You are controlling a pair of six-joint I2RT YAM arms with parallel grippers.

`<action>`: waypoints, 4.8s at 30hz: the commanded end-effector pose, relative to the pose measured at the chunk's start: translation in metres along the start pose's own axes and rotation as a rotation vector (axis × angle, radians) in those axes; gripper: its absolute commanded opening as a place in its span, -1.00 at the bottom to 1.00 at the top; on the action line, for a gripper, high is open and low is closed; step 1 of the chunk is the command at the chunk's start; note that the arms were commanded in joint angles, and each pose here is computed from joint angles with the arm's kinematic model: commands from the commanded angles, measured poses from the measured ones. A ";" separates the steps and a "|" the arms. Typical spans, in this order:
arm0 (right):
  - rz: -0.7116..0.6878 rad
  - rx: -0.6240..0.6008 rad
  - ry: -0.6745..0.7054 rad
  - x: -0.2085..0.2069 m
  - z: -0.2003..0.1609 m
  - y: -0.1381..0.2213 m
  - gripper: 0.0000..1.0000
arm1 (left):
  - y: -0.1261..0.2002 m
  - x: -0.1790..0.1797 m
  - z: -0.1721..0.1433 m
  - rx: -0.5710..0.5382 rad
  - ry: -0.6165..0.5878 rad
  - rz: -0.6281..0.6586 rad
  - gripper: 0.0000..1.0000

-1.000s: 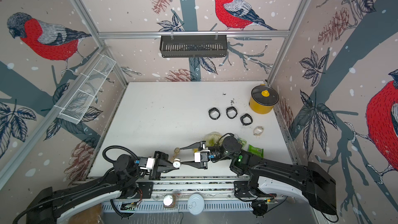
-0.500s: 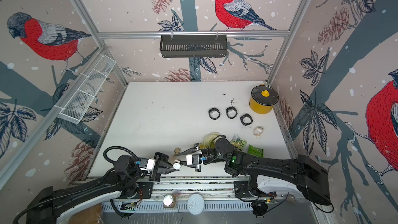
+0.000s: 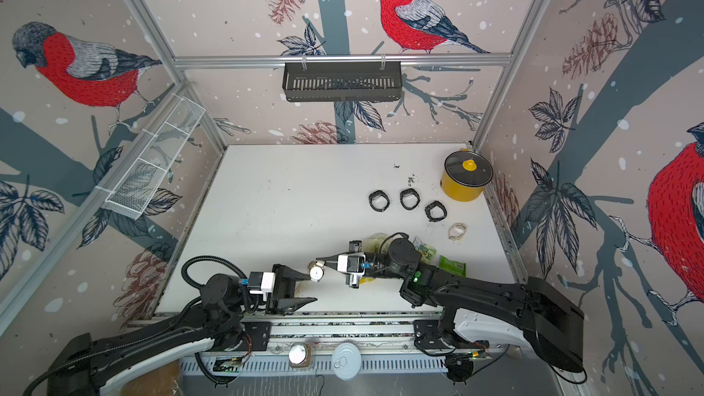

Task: Wipe the watch dial
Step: Place the watch at the center of the board, then move the watch to the center of the board.

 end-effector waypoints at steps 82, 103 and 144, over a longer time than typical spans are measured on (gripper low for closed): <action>-0.951 0.510 -0.437 -0.136 -0.042 0.057 -0.03 | 0.042 0.054 -0.150 1.035 0.903 1.353 0.12; -0.516 0.633 -0.743 -0.055 -0.088 -0.027 0.57 | 0.082 0.064 -0.058 0.525 0.740 1.642 0.03; -0.426 0.759 -0.310 -0.045 -0.200 -0.042 0.92 | 0.104 0.083 -0.104 0.441 1.105 1.459 0.01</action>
Point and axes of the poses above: each gripper's point midway between its finger pads, its own y axis back along the fingers, its own x axis along the line the jaws close on, z = x × y, the point moved 10 cm from there along y, back along the fingers, and after that the axes turned 2 degrees about y, right-handed, at the moved point
